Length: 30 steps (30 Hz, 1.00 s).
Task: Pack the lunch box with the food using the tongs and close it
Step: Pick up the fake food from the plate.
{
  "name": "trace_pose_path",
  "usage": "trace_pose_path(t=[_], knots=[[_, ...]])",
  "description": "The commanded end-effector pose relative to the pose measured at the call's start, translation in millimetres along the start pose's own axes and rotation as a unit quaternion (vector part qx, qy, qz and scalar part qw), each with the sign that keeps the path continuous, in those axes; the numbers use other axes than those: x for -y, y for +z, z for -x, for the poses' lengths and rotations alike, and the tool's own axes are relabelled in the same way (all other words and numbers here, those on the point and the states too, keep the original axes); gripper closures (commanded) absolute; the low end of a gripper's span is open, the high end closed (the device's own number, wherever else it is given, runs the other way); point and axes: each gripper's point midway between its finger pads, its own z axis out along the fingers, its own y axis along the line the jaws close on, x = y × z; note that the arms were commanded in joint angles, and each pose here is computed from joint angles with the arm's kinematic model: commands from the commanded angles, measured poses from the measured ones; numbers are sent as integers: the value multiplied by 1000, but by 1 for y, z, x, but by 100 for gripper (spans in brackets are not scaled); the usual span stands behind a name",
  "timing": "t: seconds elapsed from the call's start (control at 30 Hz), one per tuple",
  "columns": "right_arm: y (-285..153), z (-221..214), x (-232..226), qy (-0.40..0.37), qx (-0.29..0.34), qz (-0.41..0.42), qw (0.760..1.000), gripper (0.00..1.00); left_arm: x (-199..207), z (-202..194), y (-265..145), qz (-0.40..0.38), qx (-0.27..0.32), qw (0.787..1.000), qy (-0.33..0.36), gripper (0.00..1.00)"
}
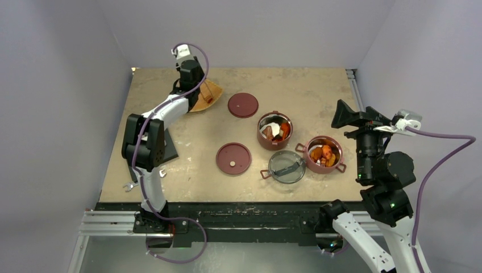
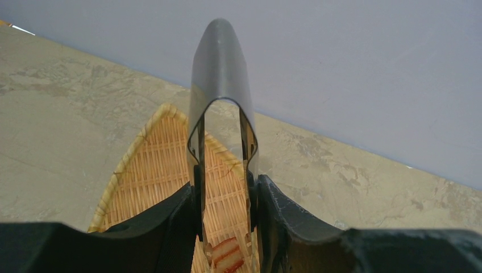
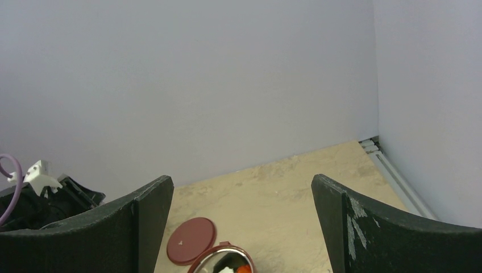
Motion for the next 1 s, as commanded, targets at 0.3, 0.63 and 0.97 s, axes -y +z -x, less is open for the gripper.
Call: trace_pose_path(t=[0.3, 0.63, 0.97], knots=[[-5, 19, 1, 7, 22, 0, 1000, 4, -9, 3, 5, 0, 12, 1000, -23, 63], [-7, 22, 1, 11, 24, 1, 1000, 4, -12, -2, 10, -9, 5, 999, -33, 65], [-8, 24, 1, 13, 26, 1, 1000, 4, -10, 17, -1, -22, 19, 999, -38, 72]])
